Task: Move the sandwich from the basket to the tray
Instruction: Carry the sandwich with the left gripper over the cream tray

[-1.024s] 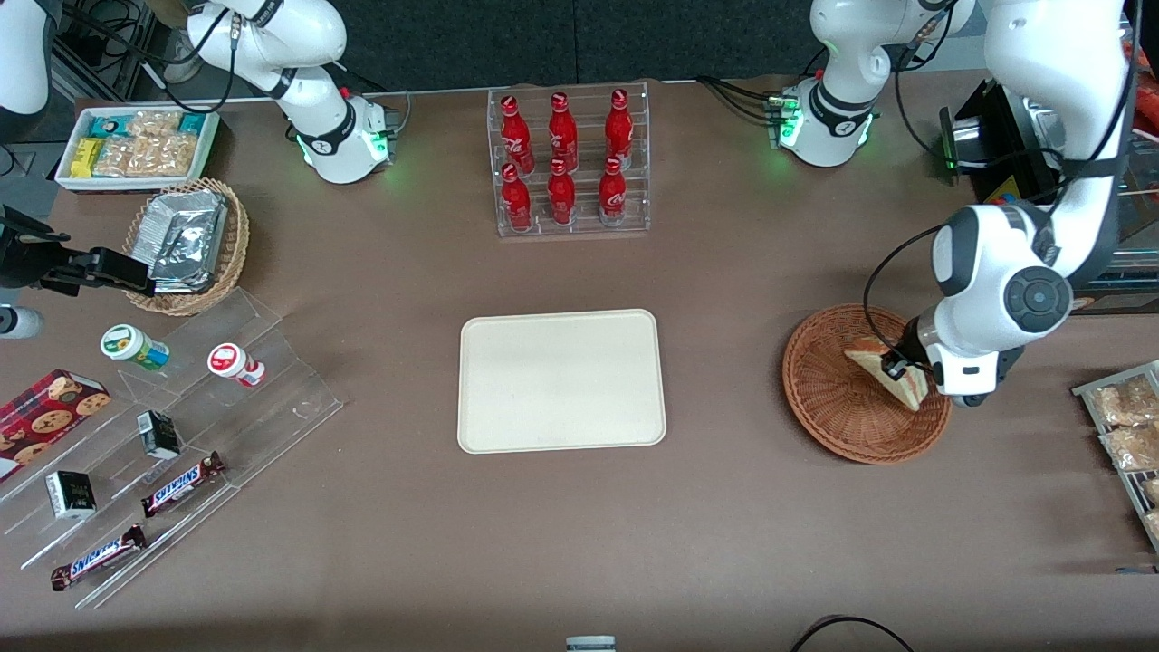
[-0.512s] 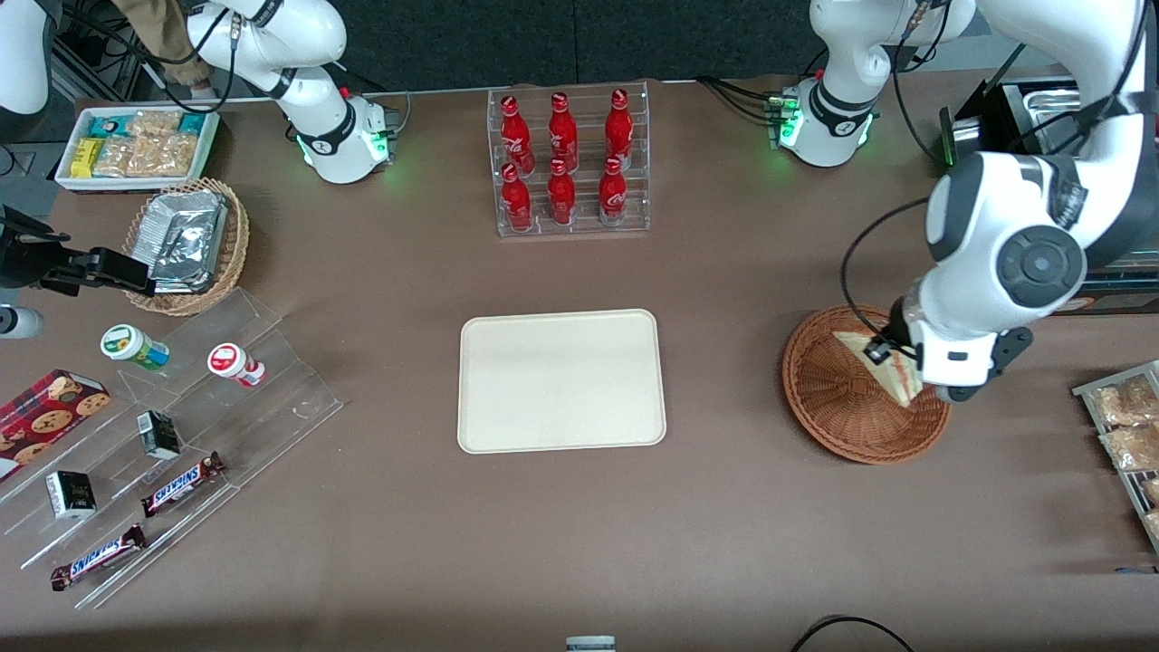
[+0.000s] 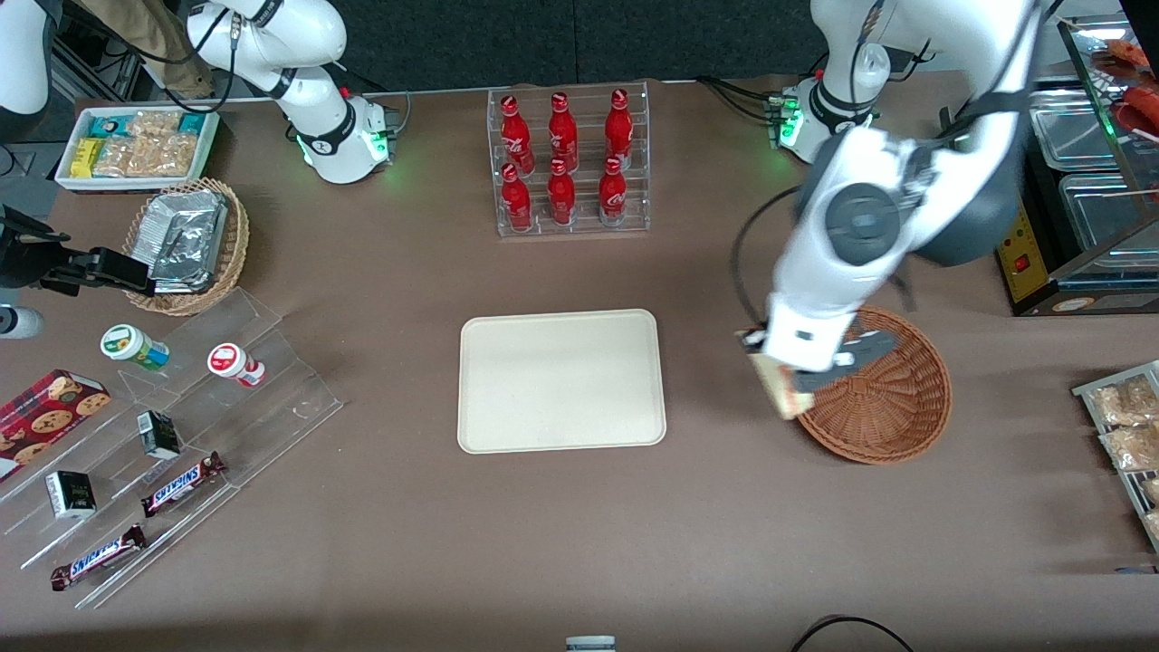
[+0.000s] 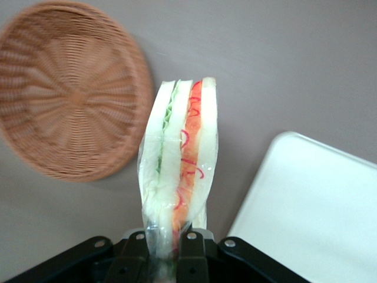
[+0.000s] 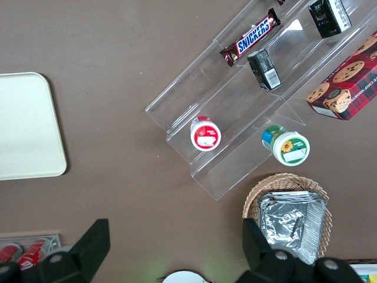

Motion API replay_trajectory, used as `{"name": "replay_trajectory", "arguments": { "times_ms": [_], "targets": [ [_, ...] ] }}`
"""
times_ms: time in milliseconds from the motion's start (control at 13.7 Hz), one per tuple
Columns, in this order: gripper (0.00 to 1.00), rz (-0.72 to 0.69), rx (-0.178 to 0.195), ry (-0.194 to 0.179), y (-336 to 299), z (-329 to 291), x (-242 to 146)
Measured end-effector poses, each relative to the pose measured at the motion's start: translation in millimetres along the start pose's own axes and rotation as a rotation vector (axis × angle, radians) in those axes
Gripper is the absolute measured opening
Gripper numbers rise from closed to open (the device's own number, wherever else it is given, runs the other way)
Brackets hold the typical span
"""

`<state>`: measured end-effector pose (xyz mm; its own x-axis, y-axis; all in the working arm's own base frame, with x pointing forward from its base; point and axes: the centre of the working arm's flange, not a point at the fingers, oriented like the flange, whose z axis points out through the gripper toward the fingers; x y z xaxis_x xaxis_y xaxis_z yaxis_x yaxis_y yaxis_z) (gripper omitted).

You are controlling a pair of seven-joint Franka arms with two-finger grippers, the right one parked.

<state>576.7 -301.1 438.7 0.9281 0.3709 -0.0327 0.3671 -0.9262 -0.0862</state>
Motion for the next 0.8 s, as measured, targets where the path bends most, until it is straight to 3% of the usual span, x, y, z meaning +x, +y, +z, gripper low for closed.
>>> {"name": "replay_trajectory", "arguments": {
  "times_ms": [220, 512, 659, 805],
  "targets": [
    [0.15, 0.093, -0.040, 0.027, 75, 28, -30],
    [0.15, 0.160, -0.113, 0.048, 129, 58, -57],
    [0.15, 0.212, -0.134, 0.048, 156, 83, -85],
    [0.15, 0.253, -0.131, 0.041, 176, 111, -111]
  ]
}}
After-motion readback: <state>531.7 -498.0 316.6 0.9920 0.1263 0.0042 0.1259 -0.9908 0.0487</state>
